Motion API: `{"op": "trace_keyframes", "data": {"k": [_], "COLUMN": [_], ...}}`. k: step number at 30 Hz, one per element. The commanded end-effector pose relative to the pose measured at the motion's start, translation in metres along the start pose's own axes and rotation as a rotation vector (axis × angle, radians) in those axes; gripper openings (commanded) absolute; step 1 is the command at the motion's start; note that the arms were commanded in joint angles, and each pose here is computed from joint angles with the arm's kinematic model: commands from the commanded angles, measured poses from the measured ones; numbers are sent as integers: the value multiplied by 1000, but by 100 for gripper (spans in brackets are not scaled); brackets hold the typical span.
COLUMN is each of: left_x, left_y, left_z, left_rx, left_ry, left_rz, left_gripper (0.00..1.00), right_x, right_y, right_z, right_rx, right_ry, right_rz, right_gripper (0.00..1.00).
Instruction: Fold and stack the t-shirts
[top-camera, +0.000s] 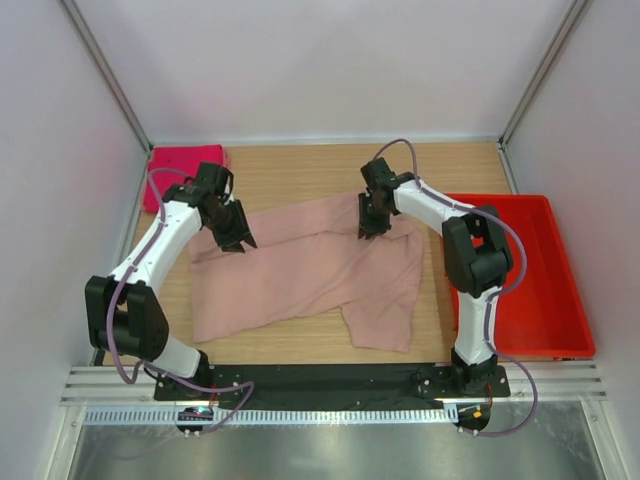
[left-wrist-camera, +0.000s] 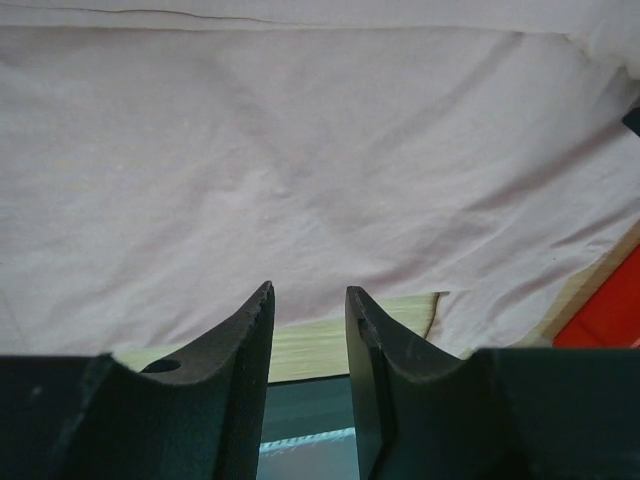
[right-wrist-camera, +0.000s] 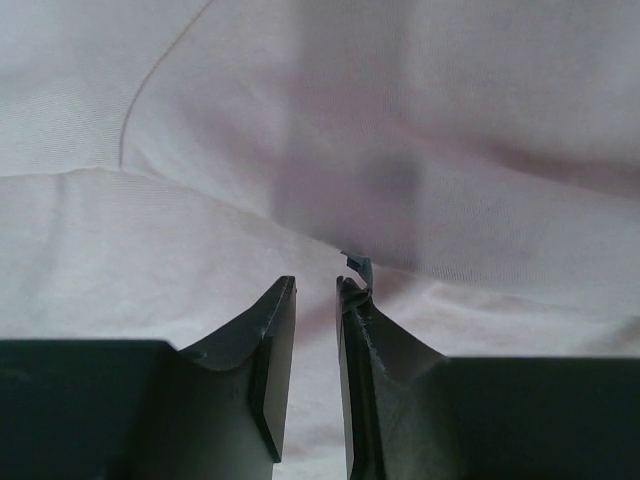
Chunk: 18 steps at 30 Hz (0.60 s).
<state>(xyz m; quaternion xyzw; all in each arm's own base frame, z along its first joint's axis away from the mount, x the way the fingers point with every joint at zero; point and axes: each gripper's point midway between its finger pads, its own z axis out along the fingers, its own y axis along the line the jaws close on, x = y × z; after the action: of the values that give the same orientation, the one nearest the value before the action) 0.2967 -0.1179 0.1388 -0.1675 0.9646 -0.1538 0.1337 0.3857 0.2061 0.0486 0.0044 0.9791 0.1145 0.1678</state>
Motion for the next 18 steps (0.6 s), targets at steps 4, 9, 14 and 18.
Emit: {"op": "trace_keyframes", "data": {"k": [4, 9, 14, 18], "left_x": [0, -5, -6, -2], "left_y": [-1, -5, -7, -5], "left_z": [-15, -12, -11, -6], "left_rx": [4, 12, 8, 7], "left_ry": [-42, -34, -12, 9], "left_rz": [-4, -12, -2, 1], "left_gripper": [36, 35, 35, 36], "right_x": [-32, -72, -115, -149], "right_y": [6, -3, -1, 5], "right_z": [1, 4, 25, 30], "right_rx": [-15, 42, 36, 42], "right_ry": [-89, -181, -250, -302], "right_rz": [12, 15, -2, -10], "right_gripper": [30, 30, 30, 30]}}
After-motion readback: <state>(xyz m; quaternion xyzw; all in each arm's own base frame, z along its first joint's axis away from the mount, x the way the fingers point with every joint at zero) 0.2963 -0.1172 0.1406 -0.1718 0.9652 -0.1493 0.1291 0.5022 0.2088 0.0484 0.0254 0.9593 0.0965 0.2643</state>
